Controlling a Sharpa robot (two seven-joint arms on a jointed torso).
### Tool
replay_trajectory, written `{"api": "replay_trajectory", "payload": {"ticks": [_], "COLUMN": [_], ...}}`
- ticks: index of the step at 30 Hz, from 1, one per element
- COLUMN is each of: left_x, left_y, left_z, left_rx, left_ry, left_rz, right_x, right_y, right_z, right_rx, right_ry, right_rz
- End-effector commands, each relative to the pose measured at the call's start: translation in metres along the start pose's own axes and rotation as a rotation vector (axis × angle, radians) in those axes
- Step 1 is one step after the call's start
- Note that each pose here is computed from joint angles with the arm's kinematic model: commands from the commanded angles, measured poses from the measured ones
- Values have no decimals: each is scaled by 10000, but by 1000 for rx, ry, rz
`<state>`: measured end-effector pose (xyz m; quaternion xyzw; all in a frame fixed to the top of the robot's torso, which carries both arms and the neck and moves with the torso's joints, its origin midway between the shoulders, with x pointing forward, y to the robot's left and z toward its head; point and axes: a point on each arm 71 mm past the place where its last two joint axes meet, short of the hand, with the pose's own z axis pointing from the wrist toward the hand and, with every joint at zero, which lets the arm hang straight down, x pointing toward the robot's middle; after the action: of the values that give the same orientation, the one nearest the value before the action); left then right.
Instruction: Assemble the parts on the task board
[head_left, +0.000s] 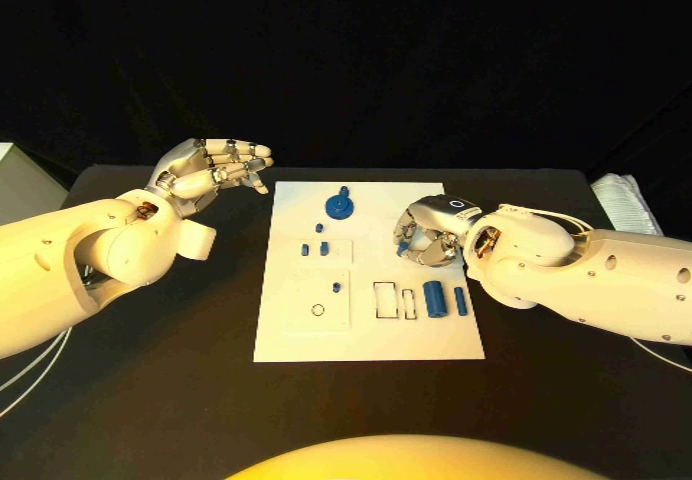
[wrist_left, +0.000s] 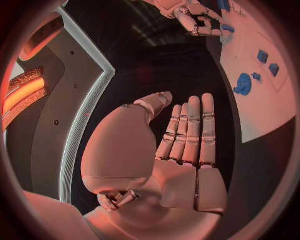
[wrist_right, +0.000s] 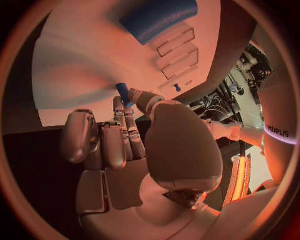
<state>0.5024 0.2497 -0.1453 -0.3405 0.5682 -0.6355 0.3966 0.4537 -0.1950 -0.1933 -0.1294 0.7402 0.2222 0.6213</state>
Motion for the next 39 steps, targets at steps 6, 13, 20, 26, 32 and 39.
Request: {"api": "replay_trajectory", "payload": {"ticks": [6, 13, 20, 26, 32, 39], "left_x": [15, 12, -1, -7, 2, 13], "left_y": [-6, -4, 3, 11, 22, 34], "left_z": [5, 7, 13, 18, 25, 38], "left_rx": [5, 6, 5, 5, 4, 2], "left_ry": [13, 13, 9, 7, 8, 9], "left_rz": [-12, -11, -10, -10, -13, -17], "right_x": [31, -15, -145, -311, -388, -280], "right_y": [32, 60, 58, 81, 231, 574], "right_z": [2, -29, -105, -165, -195, -106], "right_rx": [8, -1, 2, 1, -41, -130], "right_ry": [-10, -79, -155, -195, -201, -160], "right_rz": [-27, -11, 90, 168, 206, 228]}}
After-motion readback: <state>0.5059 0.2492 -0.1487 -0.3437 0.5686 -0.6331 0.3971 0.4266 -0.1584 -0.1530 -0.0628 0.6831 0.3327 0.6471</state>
